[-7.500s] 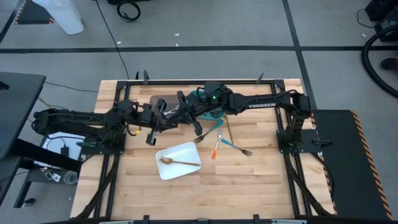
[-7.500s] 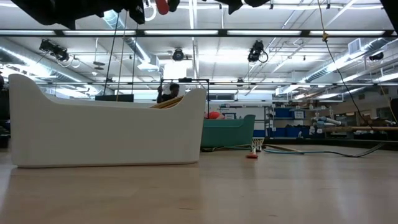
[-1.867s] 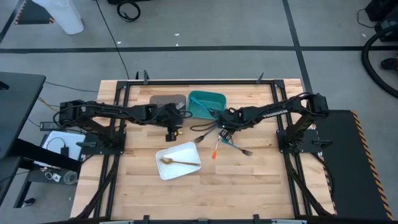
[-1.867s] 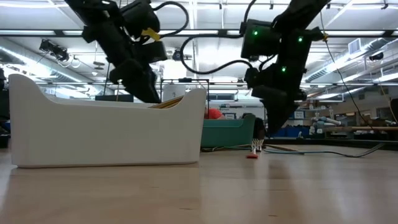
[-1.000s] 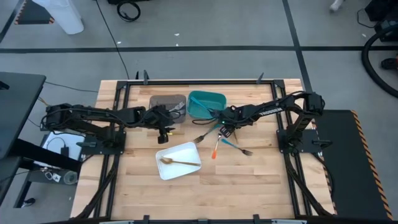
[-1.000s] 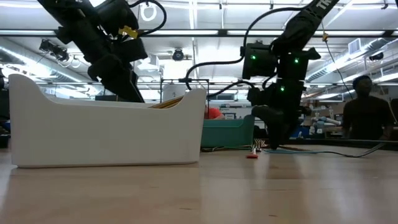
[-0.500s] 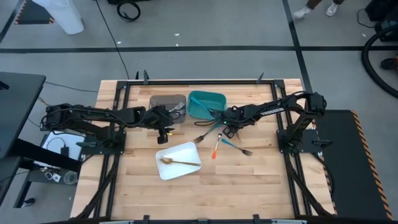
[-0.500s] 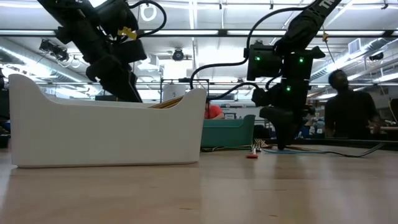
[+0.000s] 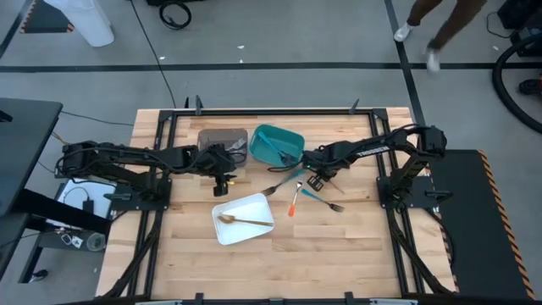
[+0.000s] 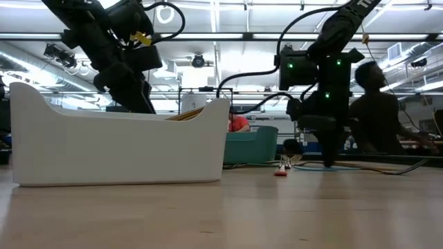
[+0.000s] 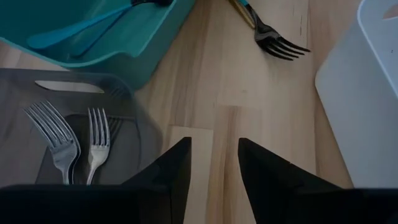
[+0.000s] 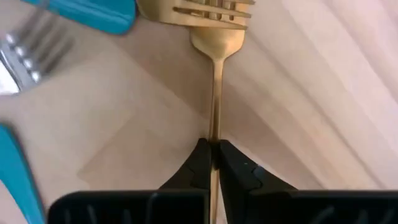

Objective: Sort silverware by color (type)
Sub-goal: Put the gold fork into the white bin

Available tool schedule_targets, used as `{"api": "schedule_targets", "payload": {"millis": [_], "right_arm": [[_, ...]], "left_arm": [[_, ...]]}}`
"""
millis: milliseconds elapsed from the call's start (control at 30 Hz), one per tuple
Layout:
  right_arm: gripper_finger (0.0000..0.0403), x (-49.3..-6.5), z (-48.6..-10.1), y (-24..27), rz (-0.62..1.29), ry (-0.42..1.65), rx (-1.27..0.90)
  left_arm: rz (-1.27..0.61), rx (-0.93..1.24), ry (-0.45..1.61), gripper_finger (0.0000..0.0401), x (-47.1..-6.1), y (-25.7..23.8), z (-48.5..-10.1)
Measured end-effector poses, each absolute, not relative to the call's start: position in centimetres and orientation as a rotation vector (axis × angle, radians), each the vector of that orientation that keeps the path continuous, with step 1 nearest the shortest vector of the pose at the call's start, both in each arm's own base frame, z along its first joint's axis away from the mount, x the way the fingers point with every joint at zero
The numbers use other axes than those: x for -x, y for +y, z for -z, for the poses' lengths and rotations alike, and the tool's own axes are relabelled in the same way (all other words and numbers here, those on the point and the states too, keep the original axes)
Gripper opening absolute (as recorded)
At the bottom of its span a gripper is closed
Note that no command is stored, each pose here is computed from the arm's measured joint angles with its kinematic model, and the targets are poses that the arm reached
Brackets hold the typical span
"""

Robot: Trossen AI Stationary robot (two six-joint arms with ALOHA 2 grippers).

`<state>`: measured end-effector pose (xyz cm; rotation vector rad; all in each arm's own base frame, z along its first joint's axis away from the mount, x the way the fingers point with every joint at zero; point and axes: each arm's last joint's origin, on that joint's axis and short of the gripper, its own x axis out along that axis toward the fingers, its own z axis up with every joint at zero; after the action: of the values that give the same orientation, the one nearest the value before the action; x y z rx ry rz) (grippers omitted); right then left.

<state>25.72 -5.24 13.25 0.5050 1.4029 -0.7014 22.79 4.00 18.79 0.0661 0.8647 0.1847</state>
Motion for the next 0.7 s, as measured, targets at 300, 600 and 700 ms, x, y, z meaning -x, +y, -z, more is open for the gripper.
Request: {"api": "schedule_targets", "payload": {"millis": [300,600,700], "right_arm": [[0.0022,-23.8,-14.9,-4.9,0.774,1.463,-0.532],[0.0022,-21.9,-16.5,-4.5,0.938,1.496,-0.48],[0.0022,-21.7,-16.8,-4.5,0.942,1.495,-0.477]], "left_arm": [[-0.185,-0.071,0.842,0.0141,-22.9,4.0,-18.9],[-0.188,-0.087,0.759,0.0141,-23.5,4.1,-19.5],[-0.19,-0.089,0.738,0.0141,-23.7,4.1,-19.7]]}}
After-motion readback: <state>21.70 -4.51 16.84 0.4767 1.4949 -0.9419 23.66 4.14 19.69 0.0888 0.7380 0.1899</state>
